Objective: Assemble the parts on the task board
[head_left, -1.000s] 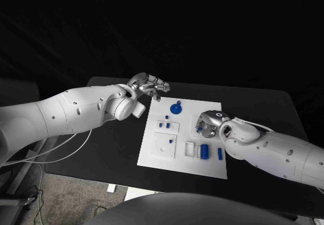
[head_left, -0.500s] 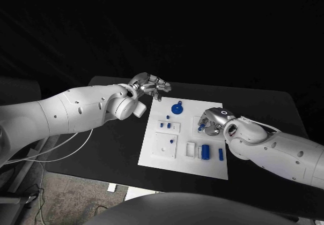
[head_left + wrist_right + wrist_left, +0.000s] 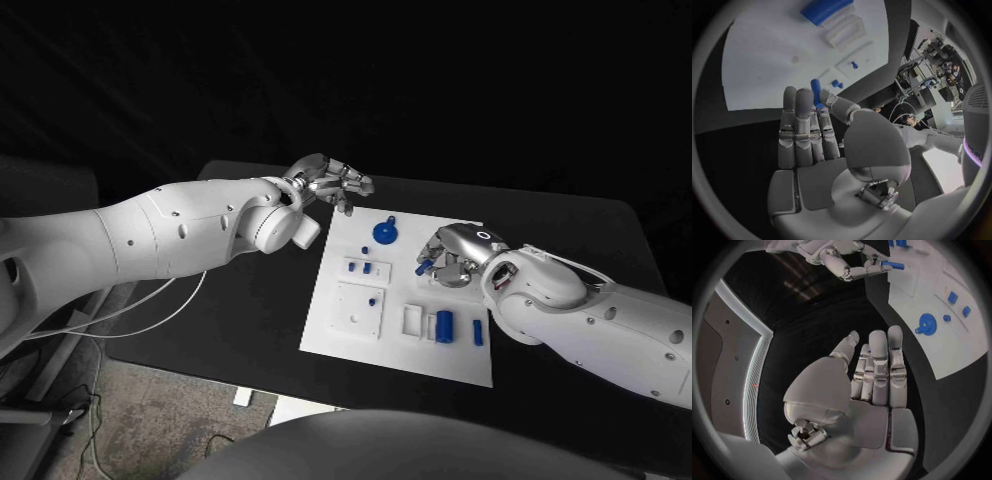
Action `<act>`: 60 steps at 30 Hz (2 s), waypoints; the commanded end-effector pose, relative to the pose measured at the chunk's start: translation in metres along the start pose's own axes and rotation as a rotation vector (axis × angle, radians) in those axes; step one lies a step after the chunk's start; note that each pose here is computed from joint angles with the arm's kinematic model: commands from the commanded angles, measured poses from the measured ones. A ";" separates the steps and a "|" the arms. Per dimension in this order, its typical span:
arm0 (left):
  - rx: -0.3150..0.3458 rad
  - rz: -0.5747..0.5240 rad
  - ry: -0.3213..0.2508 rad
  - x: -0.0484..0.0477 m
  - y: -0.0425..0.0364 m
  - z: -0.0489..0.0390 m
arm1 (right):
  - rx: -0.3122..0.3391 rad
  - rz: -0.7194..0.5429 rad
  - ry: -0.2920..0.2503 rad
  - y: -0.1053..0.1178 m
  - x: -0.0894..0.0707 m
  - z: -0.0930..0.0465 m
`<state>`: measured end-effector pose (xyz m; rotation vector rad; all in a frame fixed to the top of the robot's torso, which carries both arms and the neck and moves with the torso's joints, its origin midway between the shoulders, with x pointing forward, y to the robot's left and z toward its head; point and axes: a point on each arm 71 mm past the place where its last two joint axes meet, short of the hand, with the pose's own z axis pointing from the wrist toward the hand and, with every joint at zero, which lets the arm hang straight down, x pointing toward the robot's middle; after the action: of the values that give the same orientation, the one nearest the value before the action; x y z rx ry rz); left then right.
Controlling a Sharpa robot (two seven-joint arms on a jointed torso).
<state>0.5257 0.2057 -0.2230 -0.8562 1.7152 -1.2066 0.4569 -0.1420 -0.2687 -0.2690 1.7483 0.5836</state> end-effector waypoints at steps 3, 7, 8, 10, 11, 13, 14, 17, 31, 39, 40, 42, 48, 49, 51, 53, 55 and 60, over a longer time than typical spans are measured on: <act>0.007 -0.007 0.011 0.0015 -0.0015 0.0011 | -0.067 0.011 0.018 0.025 0.002 0.006; 0.007 -0.007 0.009 0.0017 -0.0016 0.0019 | -0.113 0.009 0.023 0.047 0.004 0.013; 0.007 -0.006 0.010 0.0019 -0.0017 0.0021 | -0.125 0.007 0.025 0.053 0.005 0.015; 0.008 -0.006 0.010 0.0026 -0.0019 0.0027 | -0.149 0.001 0.032 0.065 0.009 0.019; 0.008 -0.006 0.011 0.0030 -0.0021 0.0029 | -0.158 -0.002 0.036 0.069 0.010 0.020; 0.009 -0.007 0.013 0.0039 -0.0024 0.0034 | -0.174 -0.010 0.046 0.078 0.014 0.022; 0.009 -0.007 0.014 0.0048 -0.0027 0.0039 | -0.188 -0.017 0.056 0.085 0.018 0.024; 0.010 -0.007 0.017 0.0060 -0.0031 0.0045 | -0.201 -0.028 0.067 0.092 0.023 0.025; 0.012 -0.008 0.024 0.0097 -0.0043 0.0072 | -0.229 -0.084 0.130 0.111 0.049 0.030; 0.013 -0.008 0.028 0.0118 -0.0049 0.0085 | -0.235 -0.102 0.156 0.117 0.059 0.030; 0.013 -0.008 0.029 0.0120 -0.0050 0.0086 | -0.234 -0.105 0.160 0.118 0.060 0.030; 0.014 -0.008 0.030 0.0124 -0.0051 0.0088 | -0.231 -0.111 0.172 0.117 0.063 0.030; 0.014 -0.008 0.031 0.0128 -0.0052 0.0092 | -0.226 -0.121 0.194 0.117 0.069 0.030; 0.014 -0.008 0.031 0.0129 -0.0052 0.0092 | -0.225 -0.122 0.196 0.117 0.070 0.030; 0.014 -0.008 0.031 0.0131 -0.0053 0.0094 | -0.224 -0.124 0.198 0.116 0.071 0.030; 0.014 -0.008 0.032 0.0133 -0.0053 0.0094 | -0.221 -0.127 0.201 0.116 0.072 0.030; 0.013 -0.008 0.032 0.0132 -0.0052 0.0095 | -0.218 -0.129 0.203 0.115 0.073 0.030; 0.013 -0.008 0.032 0.0131 -0.0052 0.0094 | -0.214 -0.131 0.206 0.114 0.074 0.030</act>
<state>0.5296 0.1916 -0.2239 -0.8441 1.7244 -1.2220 0.4099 -0.0209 -0.3152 -0.5813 1.8414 0.6845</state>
